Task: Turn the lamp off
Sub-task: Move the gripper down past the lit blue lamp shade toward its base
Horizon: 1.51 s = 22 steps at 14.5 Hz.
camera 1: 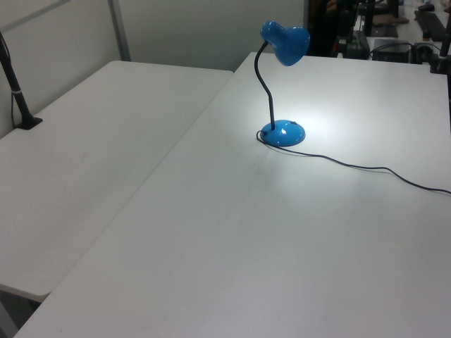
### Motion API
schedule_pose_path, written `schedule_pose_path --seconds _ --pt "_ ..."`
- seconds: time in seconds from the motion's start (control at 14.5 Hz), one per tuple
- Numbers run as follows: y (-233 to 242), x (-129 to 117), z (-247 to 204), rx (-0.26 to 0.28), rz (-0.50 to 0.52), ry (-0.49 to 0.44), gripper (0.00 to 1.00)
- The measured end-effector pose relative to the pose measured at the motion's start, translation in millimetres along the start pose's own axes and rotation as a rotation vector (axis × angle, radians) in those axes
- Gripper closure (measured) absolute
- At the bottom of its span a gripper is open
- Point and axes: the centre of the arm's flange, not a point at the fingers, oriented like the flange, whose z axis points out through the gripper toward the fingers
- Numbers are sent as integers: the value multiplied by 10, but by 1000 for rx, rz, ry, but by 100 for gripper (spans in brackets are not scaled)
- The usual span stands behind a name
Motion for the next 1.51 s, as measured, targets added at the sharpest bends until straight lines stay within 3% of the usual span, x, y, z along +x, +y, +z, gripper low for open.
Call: schedule_pose_path --seconds 0.89,1.31,1.51 --pt "3 4 12 0 -8 -2 0" --pt "448 -69 182 -10 -355 -44 0" --pt "687 26 414 -32 -356 -25 1"
